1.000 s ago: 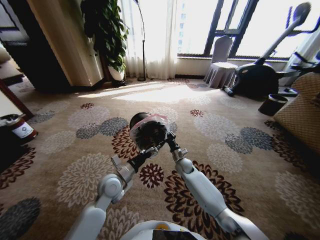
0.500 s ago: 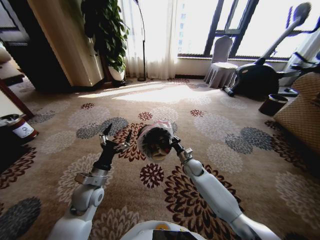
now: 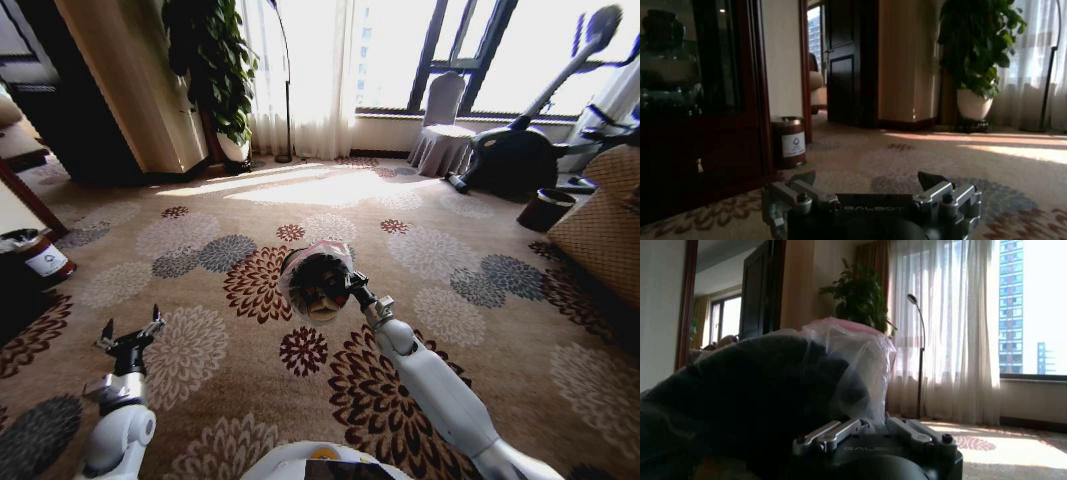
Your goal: Pick up the trash from the ground and place it into the trash bin.
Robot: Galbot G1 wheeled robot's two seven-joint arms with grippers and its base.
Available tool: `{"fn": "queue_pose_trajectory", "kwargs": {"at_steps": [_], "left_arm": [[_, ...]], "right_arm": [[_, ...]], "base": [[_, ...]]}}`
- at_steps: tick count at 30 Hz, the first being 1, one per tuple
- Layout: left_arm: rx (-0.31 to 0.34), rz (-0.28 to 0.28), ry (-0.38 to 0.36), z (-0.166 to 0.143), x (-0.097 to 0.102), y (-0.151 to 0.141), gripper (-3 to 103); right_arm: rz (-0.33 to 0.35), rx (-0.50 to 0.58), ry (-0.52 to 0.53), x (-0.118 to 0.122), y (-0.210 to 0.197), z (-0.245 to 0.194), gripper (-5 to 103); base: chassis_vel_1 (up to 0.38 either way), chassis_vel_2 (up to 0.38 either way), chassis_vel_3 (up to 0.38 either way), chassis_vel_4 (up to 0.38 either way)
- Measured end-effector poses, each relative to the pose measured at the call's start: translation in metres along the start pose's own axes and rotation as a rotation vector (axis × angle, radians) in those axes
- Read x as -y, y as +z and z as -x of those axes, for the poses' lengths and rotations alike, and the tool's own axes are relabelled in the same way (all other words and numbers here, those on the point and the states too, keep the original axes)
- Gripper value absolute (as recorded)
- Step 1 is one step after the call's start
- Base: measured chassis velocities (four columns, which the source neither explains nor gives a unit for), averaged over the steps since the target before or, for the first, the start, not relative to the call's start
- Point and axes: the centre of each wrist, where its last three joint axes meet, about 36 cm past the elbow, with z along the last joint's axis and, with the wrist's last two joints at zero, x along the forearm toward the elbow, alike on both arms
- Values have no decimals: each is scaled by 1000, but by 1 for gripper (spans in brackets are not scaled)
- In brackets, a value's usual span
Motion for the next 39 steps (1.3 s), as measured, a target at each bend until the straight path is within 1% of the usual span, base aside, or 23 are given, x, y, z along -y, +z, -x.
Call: {"fn": "queue_pose_trajectory", "kwargs": {"at_steps": [1, 2, 3, 4, 5, 6, 7, 8, 9, 10, 11, 13, 14, 15, 17, 19, 21, 24, 30, 33, 36, 38, 39], "left_arm": [[-66, -15, -107, -1, -8, 7, 100], [-79, -20, -132, 0, -10, 8, 100], [-118, -34, -213, 1, -17, 8, 100], [-118, -34, -213, 1, -17, 8, 100], [-173, -29, -305, 3, -31, 14, 100], [-223, -6, -379, 7, -48, 31, 100], [-223, -6, -379, 7, -48, 31, 100], [-244, -8, -411, 9, -54, 39, 100], [-268, -33, -447, 11, -58, 44, 100], [-302, -80, -495, 14, -59, 49, 100], [-361, -146, -559, 16, -58, 52, 100], [-378, -161, -577, 17, -58, 54, 100], [-414, -187, -626, 17, -59, 62, 100], [-423, -178, -669, 17, -64, 73, 100], [-427, -168, -691, 16, -67, 79, 103], [-436, -159, -722, 12, -77, 89, 100], [-436, -157, -719, 7, -80, 91, 100], [-428, -149, -696, -2, -79, 92, 97], [-436, -132, -659, -7, -78, 91, 100], [-441, -123, -647, -10, -78, 90, 100], [-436, -116, -613, -11, -77, 82, 100], [-426, -87, -564, -12, -81, 74, 100], [-426, -87, -564, -12, -81, 74, 100]], "right_arm": [[5, 3, -3, -3, -1, -4, 0], [6, 4, -3, -3, -1, -4, 0], [8, 5, -2, -3, -2, -7, 0], [8, 5, -2, -3, -2, -7, 0], [8, 7, 1, -3, -1, -10, 0], [9, 9, 5, -2, 1, -11, 0], [9, 9, 5, -2, 1, -11, 0], [10, 10, 6, -3, 2, -11, 0], [12, 11, 6, -3, 2, -10, 0], [13, 14, 6, -4, 2, -10, 0], [15, 16, 6, -4, 2, -10, 0], [15, 16, 6, -4, 3, -10, 0], [14, 15, 7, -4, 4, -10, 0], [13, 14, 8, -3, 4, -10, 0], [12, 14, 8, -3, 4, -9, 0], [12, 18, 11, 0, 4, -9, 0], [12, 22, 14, 1, 5, -9, 0], [21, 26, 21, 2, 7, -8, 0], [47, 49, 19, -5, 6, -5, 0], [49, 52, 21, -6, 8, -5, 0], [53, 57, 24, -7, 8, -4, 0], [57, 60, 28, -8, 10, -4, 0], [57, 60, 28, -8, 10, -4, 0]], "base": [[0, 0, 0, 0], [0, 0, 0, 0], [52, 39, -33, -70], [52, 39, -33, -70], [72, 55, -85, -70], [72, 112, -113, -83], [72, 112, -113, -83], [102, 112, -113, -131], [102, 145, -132, -131], [144, 145, -132, -179], [211, 210, -170, -218], [211, 210, -187, -218], [237, 270, -251, -247], [270, 273, -251, -272], [270, 273, -272, -272], [292, 299, -287, -289], [302, 294, -292, -282], [298, 304, -297, -273], [193, 215, -177, -197], [76, 15, -47, -18], [-16, -100, -11, 93], [-13, -132, -28, 102], [-13, -144, -58, 102]]}}
